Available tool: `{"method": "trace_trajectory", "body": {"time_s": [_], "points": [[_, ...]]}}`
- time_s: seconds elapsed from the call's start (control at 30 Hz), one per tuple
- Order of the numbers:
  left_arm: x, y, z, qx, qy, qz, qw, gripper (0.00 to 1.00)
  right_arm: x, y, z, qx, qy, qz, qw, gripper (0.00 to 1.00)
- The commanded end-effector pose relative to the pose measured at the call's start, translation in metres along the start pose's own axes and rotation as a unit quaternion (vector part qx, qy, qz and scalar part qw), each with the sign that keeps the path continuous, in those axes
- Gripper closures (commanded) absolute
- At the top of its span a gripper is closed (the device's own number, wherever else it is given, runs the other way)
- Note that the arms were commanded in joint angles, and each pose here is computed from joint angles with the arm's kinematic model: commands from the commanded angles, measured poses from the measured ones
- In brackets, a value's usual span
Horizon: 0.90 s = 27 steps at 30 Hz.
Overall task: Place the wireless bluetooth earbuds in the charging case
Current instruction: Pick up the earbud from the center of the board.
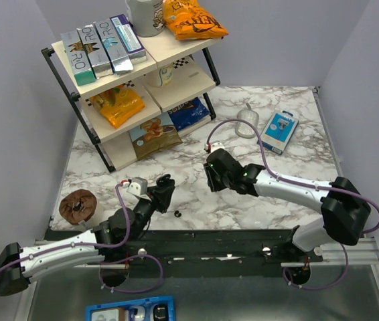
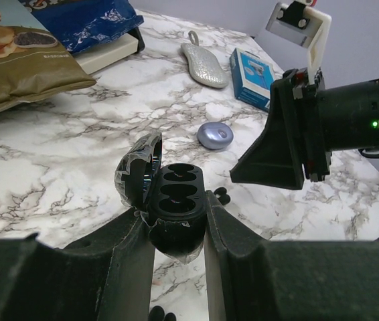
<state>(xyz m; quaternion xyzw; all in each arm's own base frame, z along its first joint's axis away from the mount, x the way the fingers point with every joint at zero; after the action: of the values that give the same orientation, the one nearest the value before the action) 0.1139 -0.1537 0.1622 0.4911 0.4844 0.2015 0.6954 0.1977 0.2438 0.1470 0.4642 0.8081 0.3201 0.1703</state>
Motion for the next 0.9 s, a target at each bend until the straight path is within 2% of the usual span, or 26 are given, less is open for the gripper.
{"method": "trace_trajectory", "body": {"time_s": [0.0,0.17,0.43,0.87], "points": [[0.014,-0.031,-0.005,0.035,-0.002,0.023,0.999,1.00,0.004,-0.023,0.013,0.048,0.001,0.054,0.997,0.59],[0.014,-0.031,-0.004,0.035,-0.001,0.022,0.999,1.00,0.015,-0.017,0.024,0.053,0.023,0.074,0.996,0.57],[0.014,-0.032,-0.005,0.037,-0.002,0.019,0.999,1.00,0.010,-0.020,0.041,0.065,-0.020,0.075,0.995,0.55],[0.015,-0.033,-0.005,0.039,-0.001,0.023,0.999,1.00,0.008,-0.010,0.042,0.051,-0.032,0.059,0.996,0.55]]}}
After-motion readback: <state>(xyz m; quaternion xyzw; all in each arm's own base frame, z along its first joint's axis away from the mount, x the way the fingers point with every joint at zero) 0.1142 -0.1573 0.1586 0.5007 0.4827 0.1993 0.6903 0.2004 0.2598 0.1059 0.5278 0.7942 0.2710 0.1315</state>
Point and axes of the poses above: each gripper's point midway between its finger pads, its own z axis out along the fingers, its own x axis along the line the jaws close on, y = z × x, the point moved 8 cm from there along -z, back along the fingers, and after that the axes turned 4 degrees about -z, right-handed, at the moved point
